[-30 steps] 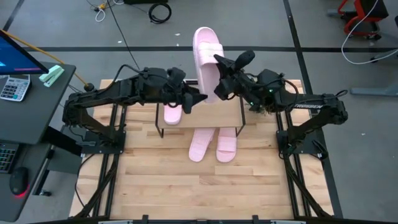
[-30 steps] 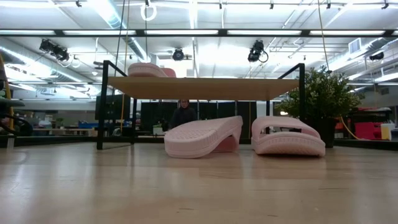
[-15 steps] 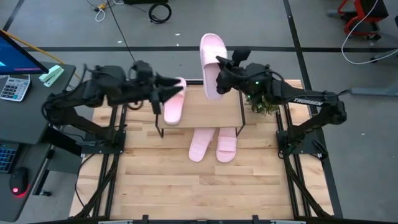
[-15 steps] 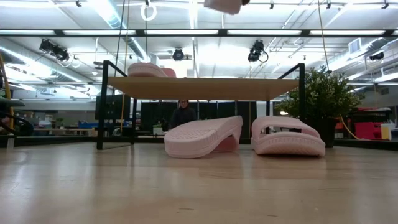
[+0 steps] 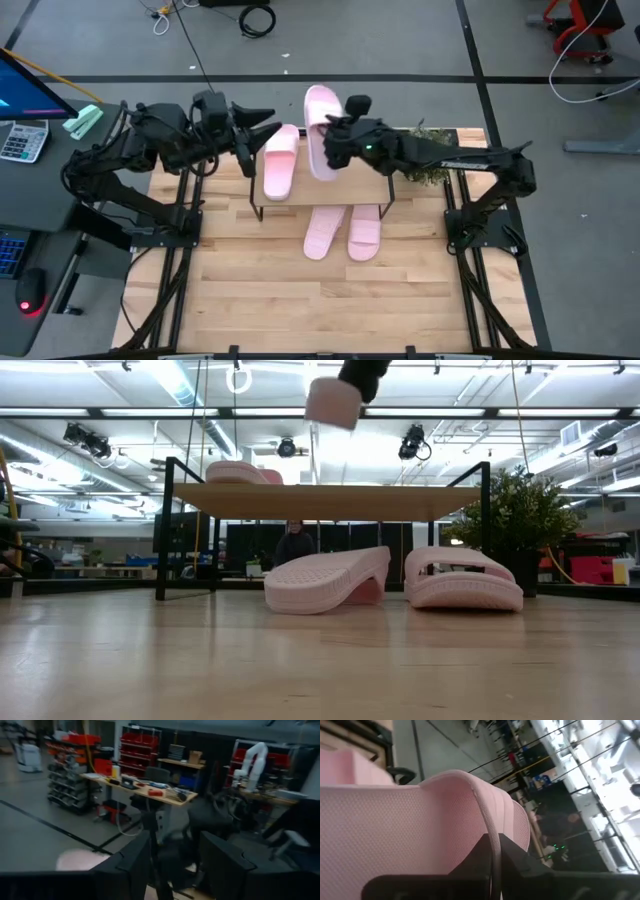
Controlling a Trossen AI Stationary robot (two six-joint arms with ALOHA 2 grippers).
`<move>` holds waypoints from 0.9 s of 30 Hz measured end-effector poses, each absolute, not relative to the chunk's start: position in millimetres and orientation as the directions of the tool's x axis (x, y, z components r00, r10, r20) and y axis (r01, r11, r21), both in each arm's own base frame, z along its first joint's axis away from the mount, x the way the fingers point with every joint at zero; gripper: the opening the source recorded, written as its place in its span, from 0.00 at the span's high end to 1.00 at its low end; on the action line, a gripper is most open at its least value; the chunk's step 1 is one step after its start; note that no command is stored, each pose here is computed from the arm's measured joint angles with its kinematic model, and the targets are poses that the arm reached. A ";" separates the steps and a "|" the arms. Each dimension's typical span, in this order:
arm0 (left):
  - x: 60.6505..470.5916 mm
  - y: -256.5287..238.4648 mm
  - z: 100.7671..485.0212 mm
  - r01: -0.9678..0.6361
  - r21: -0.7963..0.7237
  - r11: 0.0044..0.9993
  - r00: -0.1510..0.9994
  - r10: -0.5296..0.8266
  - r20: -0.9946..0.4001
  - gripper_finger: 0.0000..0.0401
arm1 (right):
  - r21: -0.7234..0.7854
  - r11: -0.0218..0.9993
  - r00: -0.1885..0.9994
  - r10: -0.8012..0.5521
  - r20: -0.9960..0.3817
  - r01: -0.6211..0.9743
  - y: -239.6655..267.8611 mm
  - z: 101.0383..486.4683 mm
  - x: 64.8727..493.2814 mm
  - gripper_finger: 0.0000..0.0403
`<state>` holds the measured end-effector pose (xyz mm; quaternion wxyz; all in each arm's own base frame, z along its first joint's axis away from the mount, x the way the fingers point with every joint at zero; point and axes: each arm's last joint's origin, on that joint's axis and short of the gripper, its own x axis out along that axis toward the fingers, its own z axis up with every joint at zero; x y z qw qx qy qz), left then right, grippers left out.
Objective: Pick and place slides into the shelf
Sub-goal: Put the pink slipper on the shelf
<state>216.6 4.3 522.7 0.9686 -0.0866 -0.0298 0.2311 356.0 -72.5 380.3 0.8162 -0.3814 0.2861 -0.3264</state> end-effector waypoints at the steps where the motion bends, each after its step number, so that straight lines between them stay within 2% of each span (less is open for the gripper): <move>1: 216.6 5.1 522.5 -0.458 -0.173 0.872 0.884 0.467 0.016 0.57 | -0.803 0.505 0.619 -0.751 -0.229 0.316 -73.7 375.5 359.6 0.96; 11: 215.5 12.3 522.5 -0.564 -0.129 0.815 0.821 0.571 0.016 0.56 | -0.729 0.587 0.567 -0.754 -0.333 0.352 -95.1 337.8 378.5 0.96; 22: 214.9 19.4 522.6 -0.593 -0.128 0.795 0.800 0.599 0.017 0.56 | -0.579 0.720 0.591 -0.672 -0.447 0.382 -110.9 312.6 386.0 0.96; 27: 215.1 19.3 522.5 -0.593 -0.120 0.796 0.801 0.599 0.017 0.57 | -0.568 0.735 0.570 -0.663 -0.485 0.372 -116.2 301.1 388.7 0.96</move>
